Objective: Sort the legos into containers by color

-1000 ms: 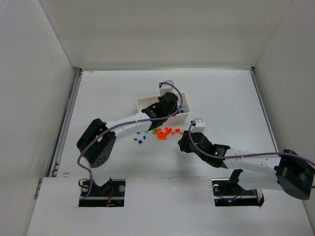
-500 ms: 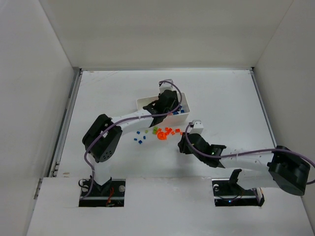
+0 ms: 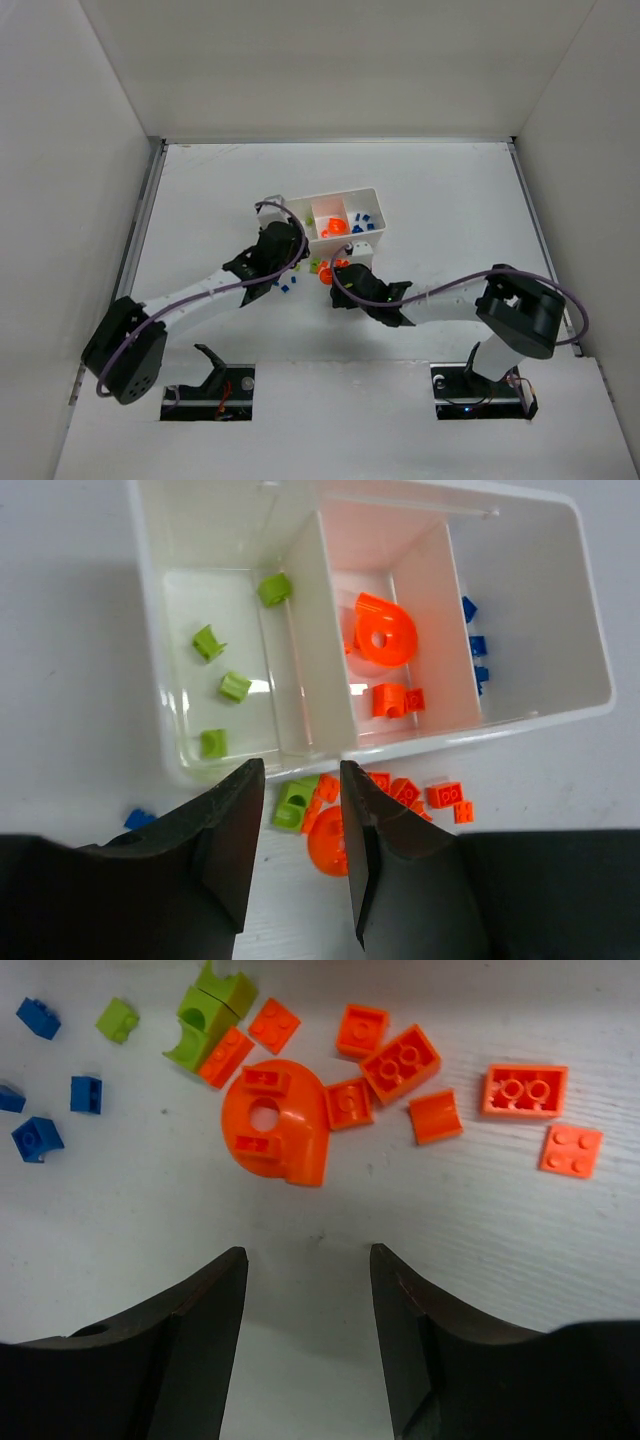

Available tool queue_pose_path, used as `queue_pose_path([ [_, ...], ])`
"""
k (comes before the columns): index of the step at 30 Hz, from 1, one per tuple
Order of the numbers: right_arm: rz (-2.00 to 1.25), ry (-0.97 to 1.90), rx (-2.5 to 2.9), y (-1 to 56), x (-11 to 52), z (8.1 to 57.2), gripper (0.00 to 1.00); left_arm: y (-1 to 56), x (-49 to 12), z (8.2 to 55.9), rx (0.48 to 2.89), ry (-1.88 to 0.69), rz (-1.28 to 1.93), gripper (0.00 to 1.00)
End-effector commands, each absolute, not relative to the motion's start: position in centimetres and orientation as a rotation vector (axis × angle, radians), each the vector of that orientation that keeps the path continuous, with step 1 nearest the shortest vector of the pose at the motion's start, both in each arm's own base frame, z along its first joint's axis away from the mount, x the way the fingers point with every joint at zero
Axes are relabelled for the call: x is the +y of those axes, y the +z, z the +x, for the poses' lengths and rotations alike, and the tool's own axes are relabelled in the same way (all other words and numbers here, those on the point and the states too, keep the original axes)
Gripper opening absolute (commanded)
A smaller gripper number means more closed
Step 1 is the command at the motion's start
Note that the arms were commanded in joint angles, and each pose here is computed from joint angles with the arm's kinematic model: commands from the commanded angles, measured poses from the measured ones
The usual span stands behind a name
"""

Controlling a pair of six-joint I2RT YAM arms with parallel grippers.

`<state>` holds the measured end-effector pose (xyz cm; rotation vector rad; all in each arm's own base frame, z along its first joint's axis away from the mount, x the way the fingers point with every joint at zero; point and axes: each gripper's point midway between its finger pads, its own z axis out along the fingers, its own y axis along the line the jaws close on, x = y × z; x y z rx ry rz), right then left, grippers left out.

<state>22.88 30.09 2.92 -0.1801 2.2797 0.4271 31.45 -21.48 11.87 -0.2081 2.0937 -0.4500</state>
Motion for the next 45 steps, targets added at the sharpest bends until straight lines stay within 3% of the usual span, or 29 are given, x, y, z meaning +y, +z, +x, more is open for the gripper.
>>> queue_pose_path([
  [1, -0.209, 0.455, 2.231, 4.0, 32.8, 24.2, 0.58, 12.0, -18.7, 30.0, 2.064, -0.4, -0.258, 0.33],
  [6, -0.201, 0.383, 2.227, 3.3, 33.2, 25.4, 0.58, 9.3, -15.7, 27.0, 2.128, -0.317, -0.263, 0.34],
  [13, -0.198, 0.294, 2.211, 3.1, 32.6, 26.3, 0.5, 5.9, -13.2, 24.3, 2.193, -0.224, -0.271, 0.34],
  [23, -0.204, 0.224, 2.171, 4.7, 32.5, 27.1, 0.47, 4.3, -13.2, 22.9, 2.235, -0.196, -0.249, 0.34],
  [29, -0.219, 0.249, 2.171, 5.0, 33.5, 27.1, 0.37, 3.8, -13.9, 22.7, 2.256, -0.186, -0.215, 0.34],
  [38, -0.255, 0.283, 2.177, 4.5, 34.6, 27.3, 0.39, 3.6, -14.4, 22.5, 2.254, -0.176, -0.194, 0.34],
  [45, -0.24, 0.316, 2.184, 4.2, 34.9, 27.9, 0.35, 3.3, -14.5, 22.5, 2.258, -0.161, -0.187, 0.34],
])
